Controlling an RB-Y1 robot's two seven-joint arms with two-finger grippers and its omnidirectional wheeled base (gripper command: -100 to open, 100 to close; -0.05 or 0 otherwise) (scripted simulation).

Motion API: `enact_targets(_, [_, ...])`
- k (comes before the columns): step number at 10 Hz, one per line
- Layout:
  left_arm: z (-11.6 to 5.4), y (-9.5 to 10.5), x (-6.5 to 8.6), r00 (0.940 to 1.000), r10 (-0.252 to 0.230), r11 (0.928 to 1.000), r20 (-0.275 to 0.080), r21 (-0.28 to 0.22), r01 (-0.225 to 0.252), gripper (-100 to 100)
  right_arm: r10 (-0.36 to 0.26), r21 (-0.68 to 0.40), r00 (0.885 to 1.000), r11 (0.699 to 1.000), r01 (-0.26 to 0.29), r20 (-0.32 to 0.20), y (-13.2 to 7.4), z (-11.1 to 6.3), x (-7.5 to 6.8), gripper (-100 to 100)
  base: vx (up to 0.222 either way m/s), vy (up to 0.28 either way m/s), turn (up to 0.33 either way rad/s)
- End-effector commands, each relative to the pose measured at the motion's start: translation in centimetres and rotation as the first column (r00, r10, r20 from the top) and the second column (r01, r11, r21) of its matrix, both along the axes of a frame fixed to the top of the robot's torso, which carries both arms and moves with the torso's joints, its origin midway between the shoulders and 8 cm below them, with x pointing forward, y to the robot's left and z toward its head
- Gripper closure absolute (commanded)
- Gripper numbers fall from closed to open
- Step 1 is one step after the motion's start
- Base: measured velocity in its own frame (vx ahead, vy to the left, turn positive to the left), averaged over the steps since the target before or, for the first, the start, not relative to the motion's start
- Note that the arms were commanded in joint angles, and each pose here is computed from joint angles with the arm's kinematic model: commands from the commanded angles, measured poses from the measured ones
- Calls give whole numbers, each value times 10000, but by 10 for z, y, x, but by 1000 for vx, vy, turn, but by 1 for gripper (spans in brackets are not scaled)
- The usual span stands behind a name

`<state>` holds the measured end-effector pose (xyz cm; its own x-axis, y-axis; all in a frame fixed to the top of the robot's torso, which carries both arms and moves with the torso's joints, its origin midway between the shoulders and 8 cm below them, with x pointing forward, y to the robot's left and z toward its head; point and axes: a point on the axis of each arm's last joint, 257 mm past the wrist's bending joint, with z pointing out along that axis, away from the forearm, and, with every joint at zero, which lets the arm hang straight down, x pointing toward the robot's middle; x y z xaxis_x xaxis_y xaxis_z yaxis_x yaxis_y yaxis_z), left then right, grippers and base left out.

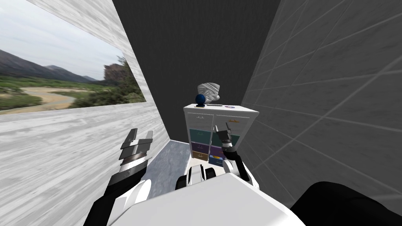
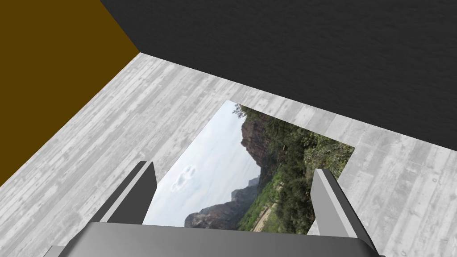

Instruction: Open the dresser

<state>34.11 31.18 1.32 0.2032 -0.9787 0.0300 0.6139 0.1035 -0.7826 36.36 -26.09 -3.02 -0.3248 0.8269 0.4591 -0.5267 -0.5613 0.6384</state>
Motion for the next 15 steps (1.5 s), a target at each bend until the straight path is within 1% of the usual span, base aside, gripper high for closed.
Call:
enact_targets(1, [0, 0, 0, 10000, 0, 10000, 0, 0, 0, 0, 597, 1049, 9982, 9926, -604, 102, -3, -5, 1, -100, -3, 29, 9])
enact_targets(2, [0, 0, 0, 10000, 0, 10000, 0, 0, 0, 0, 857, 1663, 9961, 9822, -876, 185, -5, -9, 2, -100, -6, 38, 18])
enact_targets(3, [0, 0, 0, 10000, 0, 10000, 0, 0, 0, 0, 1035, 1890, 9944, 9762, -1060, 227, -5, -9, 2, -100, -6, 30, 10])
enact_targets(4, [0, 0, 0, 10000, 0, 10000, 0, 0, 0, 0, 1100, 1972, 9936, 9739, -1127, 244, -5, -9, 2, -100, -1, 11, -1])
enact_targets(5, [0, 0, 0, 10000, 0, 10000, 0, 0, 0, 0, 1396, 2656, 9895, 9532, -1445, 374, -8, -15, 3, -100, -3, 17, 21])
enact_targets(6, [0, 0, 0, 10000, 0, 10000, 0, 0, 0, 0, 1548, 2849, 9870, 9450, -1606, 428, -8, -15, 3, -100, -3, 22, 13])
enact_targets(7, [0, 0, 0, 10000, 0, 10000, 0, 0, 0, 0, 1765, 3453, 9827, 9200, -1851, 564, -11, -21, 5, -100, -5, 39, 21])
enact_targets(9, [0, 0, 0, 10000, 0, 10000, 0, 0, 0, 0, 1996, 3744, 9776, 9031, -2101, 671, -11, -21, 5, -100, -3, 25, 2])
enact_targets(10, [0, 0, 0, 10000, 0, 10000, 0, 0, 0, 0, 2225, 4373, 9712, 8675, -2371, 851, -14, -27, 7, -100, -5, 26, 25])
enact_targets(11, [0, 0, 0, 10000, 0, 10000, 0, 0, 0, 0, 2364, 4547, 9672, 8541, -2527, 934, -14, -27, 7, -100, -2, 24, 11])
enact_targets(12, [0, 0, 0, 10000, 0, 10000, 0, 0, 0, 0, 2400, 4592, 9660, 8504, -2567, 956, -14, -27, 7, -100, 1, 10, -4])
enact_targets(13, [0, 0, 0, 10000, 0, 10000, 0, 0, 0, 0, 2617, 5210, 9580, 8051, -2836, 1172, -17, -34, 9, -100, -2, 29, 21])
enact_targets(14, [0, 0, 0, 10000, 0, 10000, 0, 0, 0, 0, 2738, 5359, 9535, 7900, -2978, 1262, -17, -34, 9, -100, -2, 31, 12])
enact_targets(15, [0, 0, 0, 10000, 0, 10000, 0, 0, 0, 0, 2869, 5867, 9470, 7458, -3156, 1447, -20, -42, 11, -100, -1, 41, 22])
